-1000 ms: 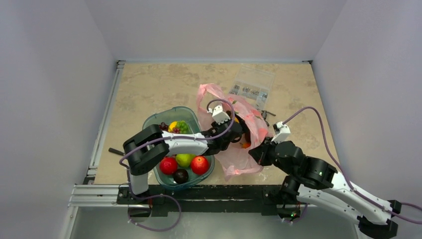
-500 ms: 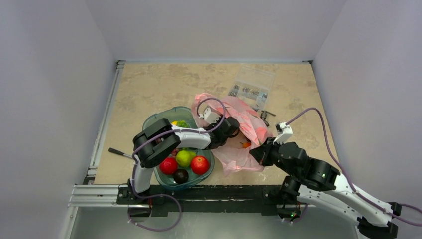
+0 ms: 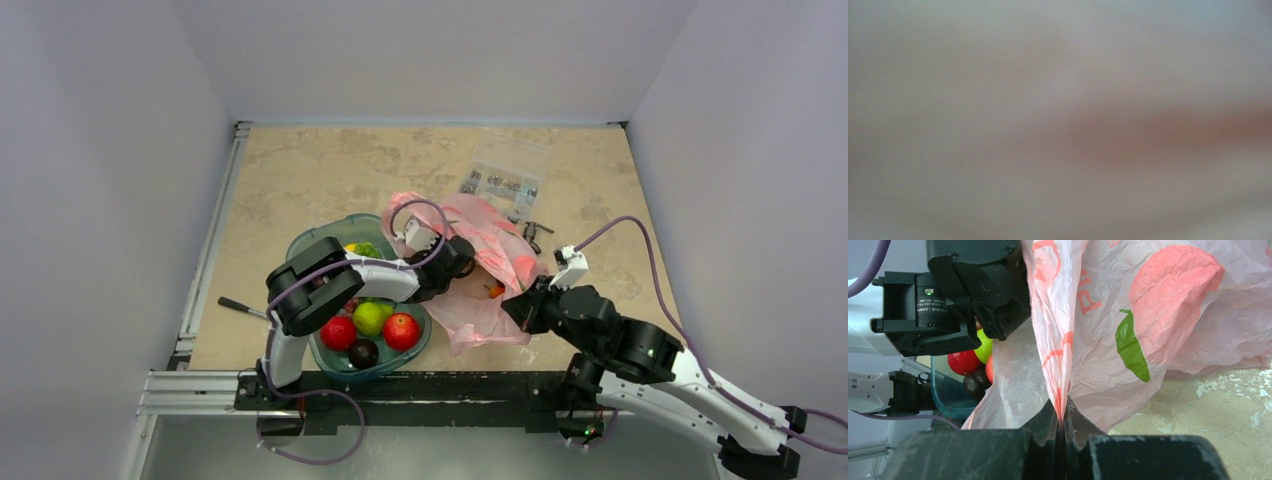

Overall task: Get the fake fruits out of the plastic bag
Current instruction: Take out the fake fruit from the plastic bag.

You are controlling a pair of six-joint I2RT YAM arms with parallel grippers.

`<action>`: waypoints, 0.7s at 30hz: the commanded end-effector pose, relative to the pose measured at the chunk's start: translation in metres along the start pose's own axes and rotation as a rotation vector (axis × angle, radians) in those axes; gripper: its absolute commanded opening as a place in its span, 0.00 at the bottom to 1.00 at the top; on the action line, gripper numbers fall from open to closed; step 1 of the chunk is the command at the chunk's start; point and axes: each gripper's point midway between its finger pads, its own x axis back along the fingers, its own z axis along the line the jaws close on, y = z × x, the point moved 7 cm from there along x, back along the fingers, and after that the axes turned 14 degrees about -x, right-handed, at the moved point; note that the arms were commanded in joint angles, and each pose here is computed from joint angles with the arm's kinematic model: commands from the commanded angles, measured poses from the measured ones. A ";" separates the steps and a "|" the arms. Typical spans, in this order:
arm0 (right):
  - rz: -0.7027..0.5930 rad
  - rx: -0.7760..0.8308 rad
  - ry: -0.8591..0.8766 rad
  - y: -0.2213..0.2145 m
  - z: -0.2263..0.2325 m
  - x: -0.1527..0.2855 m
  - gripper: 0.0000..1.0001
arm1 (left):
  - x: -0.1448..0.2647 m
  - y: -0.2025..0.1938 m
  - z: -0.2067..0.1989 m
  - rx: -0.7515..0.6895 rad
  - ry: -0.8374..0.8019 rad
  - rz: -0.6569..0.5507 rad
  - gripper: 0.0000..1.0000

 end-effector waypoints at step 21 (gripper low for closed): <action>-0.031 -0.022 -0.029 0.002 -0.001 -0.004 0.00 | 0.150 0.067 -0.011 -0.559 -0.560 0.277 0.00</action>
